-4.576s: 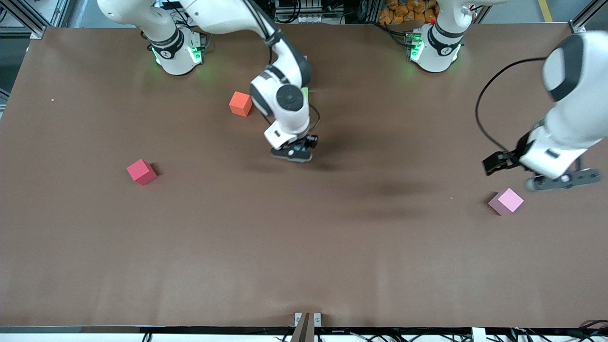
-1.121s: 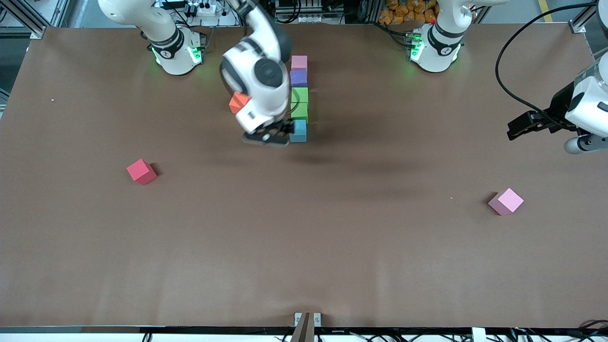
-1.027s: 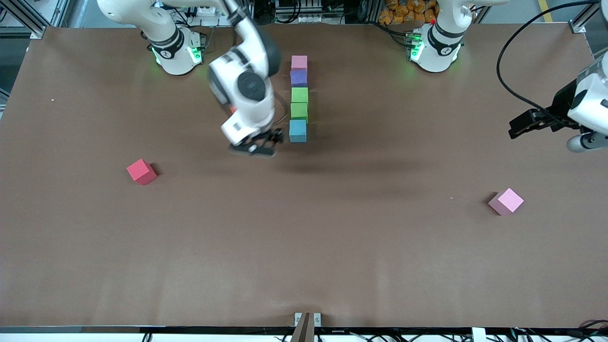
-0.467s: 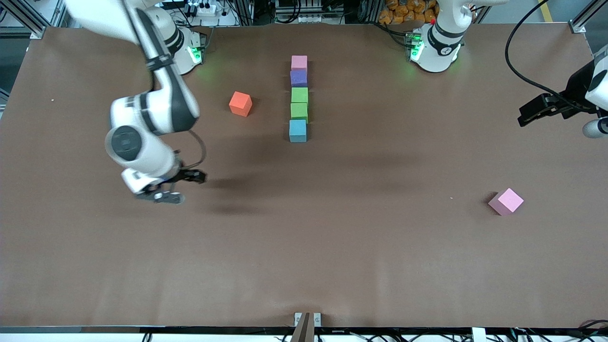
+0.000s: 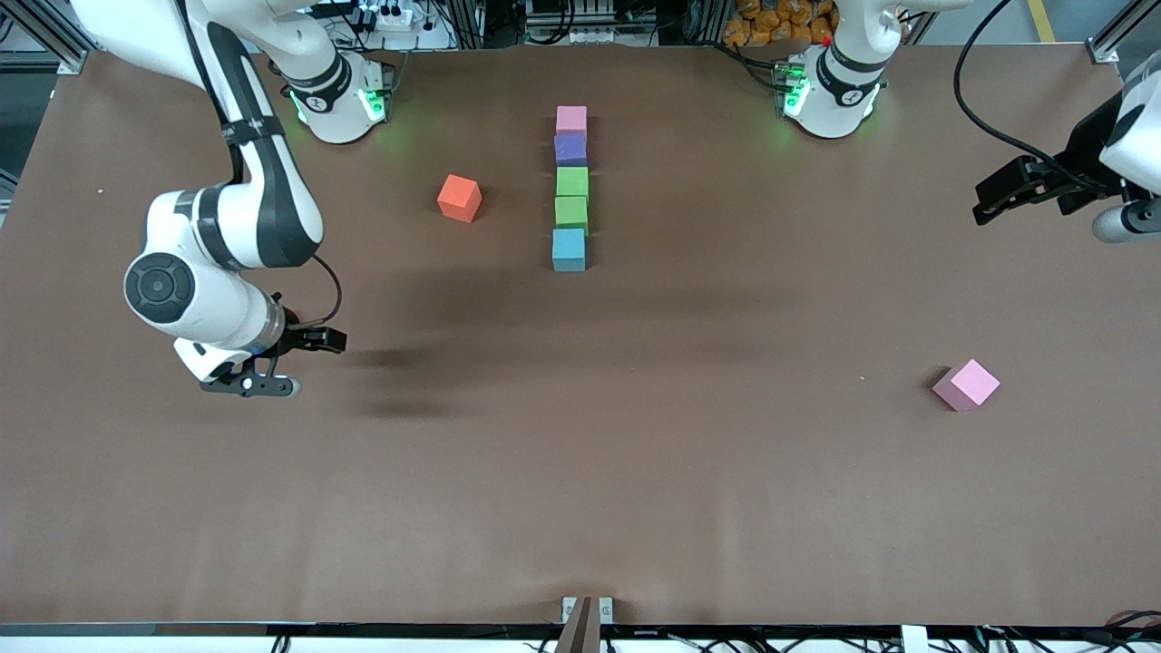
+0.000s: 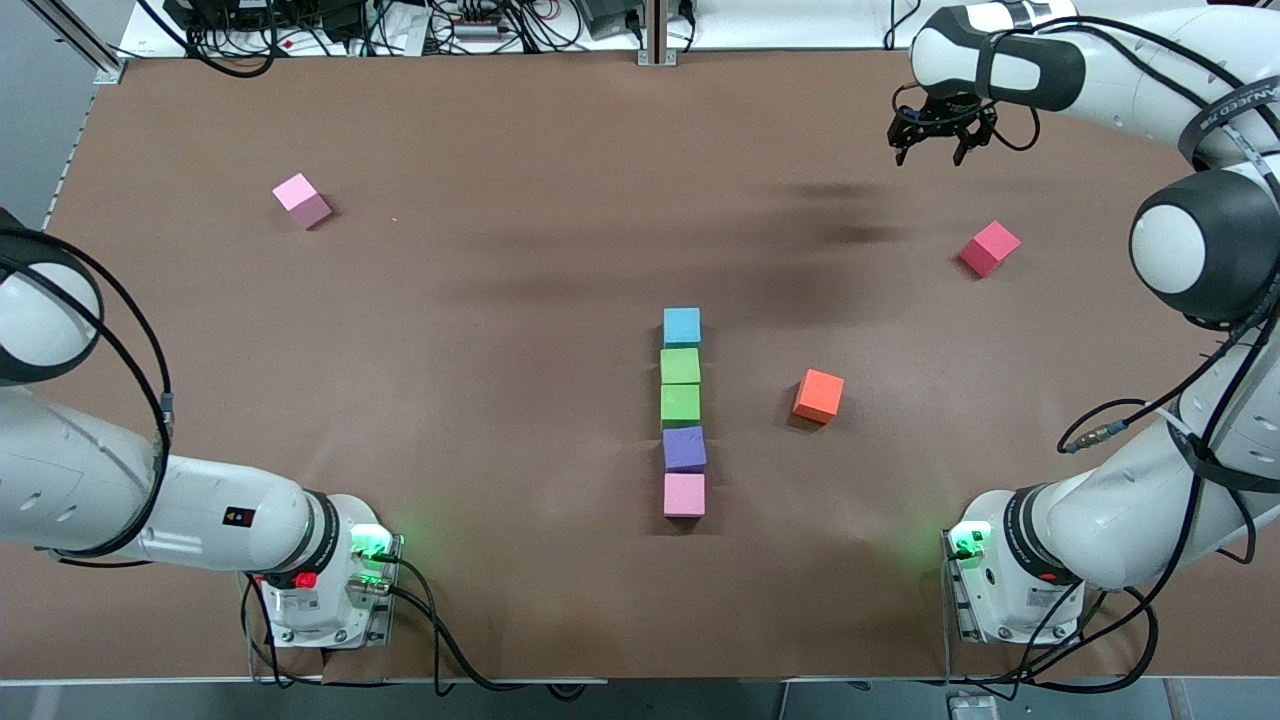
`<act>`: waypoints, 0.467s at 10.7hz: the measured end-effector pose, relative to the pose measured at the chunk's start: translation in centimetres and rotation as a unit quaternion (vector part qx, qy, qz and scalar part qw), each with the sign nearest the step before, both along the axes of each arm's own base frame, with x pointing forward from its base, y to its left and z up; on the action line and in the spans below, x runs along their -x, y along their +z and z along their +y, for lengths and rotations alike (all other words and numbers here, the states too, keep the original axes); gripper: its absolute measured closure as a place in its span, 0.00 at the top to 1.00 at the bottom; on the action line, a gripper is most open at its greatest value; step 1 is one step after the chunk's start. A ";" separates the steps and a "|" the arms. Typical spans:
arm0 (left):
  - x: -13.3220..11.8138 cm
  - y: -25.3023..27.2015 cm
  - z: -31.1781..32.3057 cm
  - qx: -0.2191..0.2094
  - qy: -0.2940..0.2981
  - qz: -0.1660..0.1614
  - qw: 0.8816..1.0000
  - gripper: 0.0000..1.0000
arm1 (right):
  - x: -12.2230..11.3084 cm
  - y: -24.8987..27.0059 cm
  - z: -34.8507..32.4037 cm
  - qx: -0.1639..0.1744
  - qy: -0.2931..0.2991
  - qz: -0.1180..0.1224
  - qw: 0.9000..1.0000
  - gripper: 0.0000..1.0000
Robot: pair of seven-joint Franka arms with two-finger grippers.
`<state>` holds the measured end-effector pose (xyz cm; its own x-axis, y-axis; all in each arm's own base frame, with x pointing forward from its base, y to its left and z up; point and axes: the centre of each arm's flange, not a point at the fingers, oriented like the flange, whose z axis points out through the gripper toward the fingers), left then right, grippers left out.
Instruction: Arrange blocks into number 1
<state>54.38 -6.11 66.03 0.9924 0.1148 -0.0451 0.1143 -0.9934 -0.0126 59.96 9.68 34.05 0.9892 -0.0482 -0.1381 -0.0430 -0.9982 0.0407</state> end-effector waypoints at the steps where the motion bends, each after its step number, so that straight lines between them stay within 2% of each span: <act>1: 0.0 0.2 -0.1 0.000 -0.001 -0.001 1.000 1.00 | 0.4 0.7 -0.8 -0.009 0.013 0.005 1.000 1.00; 3: 0.0 0.2 -0.1 0.000 -0.001 -0.002 1.000 1.00 | 1.5 2.4 -3.7 -0.034 0.026 0.004 0.999 1.00; 5: 0.0 0.2 -0.1 0.000 -0.001 -0.002 1.000 1.00 | 2.6 4.9 -5.6 -0.043 0.024 -0.012 0.999 1.00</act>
<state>54.34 -6.22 66.24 0.9928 0.1127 -0.0411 0.1123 -0.9936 -0.0116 57.35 4.10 38.95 0.9932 0.0101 -0.1159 0.0049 -0.9990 -0.0453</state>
